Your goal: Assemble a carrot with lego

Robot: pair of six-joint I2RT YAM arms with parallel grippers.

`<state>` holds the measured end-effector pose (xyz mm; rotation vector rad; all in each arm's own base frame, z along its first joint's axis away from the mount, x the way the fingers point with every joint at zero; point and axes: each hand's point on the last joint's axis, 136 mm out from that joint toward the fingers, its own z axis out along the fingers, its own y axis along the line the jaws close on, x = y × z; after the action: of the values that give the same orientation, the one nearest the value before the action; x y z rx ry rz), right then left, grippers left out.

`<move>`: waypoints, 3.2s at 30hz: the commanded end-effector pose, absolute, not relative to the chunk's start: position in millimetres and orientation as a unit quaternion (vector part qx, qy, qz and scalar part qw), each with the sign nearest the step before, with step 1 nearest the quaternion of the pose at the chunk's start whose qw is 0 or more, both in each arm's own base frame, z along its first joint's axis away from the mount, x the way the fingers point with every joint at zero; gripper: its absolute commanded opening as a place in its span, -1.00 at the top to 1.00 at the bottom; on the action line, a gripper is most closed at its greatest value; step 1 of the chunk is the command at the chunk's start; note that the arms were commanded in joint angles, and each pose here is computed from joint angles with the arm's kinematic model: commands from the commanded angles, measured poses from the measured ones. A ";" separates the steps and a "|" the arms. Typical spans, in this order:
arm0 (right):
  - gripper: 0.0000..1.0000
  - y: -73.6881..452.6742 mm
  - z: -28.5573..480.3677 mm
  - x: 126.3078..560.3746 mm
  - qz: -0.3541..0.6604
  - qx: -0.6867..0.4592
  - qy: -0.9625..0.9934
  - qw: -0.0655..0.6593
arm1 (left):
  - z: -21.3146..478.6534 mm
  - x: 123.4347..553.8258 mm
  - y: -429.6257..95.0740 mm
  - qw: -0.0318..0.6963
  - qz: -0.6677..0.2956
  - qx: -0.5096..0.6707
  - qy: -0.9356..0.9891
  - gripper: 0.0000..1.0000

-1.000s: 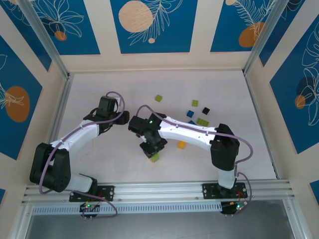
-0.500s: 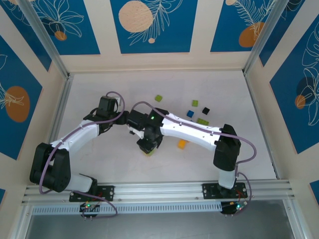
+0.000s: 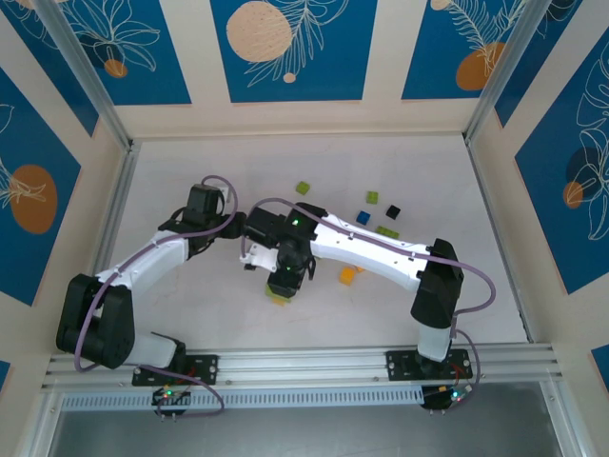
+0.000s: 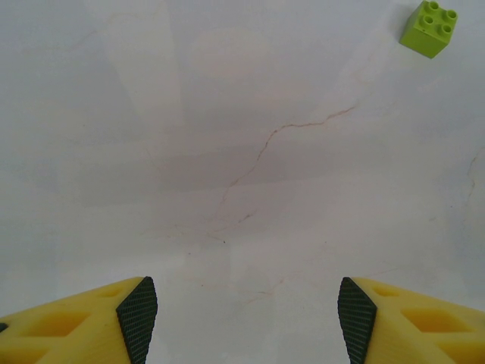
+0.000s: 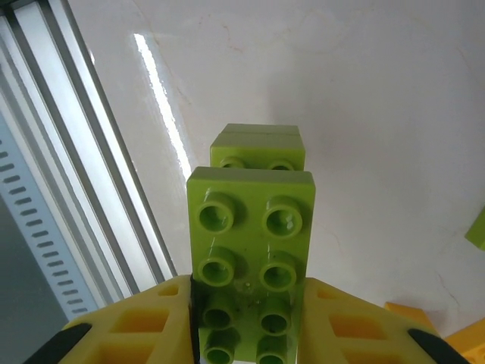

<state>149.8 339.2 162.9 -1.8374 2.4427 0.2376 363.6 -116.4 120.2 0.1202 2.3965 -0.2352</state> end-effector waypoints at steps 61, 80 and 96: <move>-0.43 323.5 242.6 190.0 0.041 -0.589 0.781 0.205 | 153.5 353.0 -121.9 0.438 -0.146 0.074 0.884 -0.41; -0.40 212.3 201.1 284.1 0.060 -0.238 0.951 0.186 | 233.5 212.1 -221.2 0.563 -0.438 0.382 0.587 -0.66; -0.41 242.4 174.1 347.1 0.086 -0.228 0.960 0.135 | 175.3 190.2 -259.6 0.510 -0.360 0.479 0.617 -0.67</move>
<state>351.4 236.9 168.8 -0.6131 2.7719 0.1775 180.1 -259.9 183.2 1.1253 1.4634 -0.9680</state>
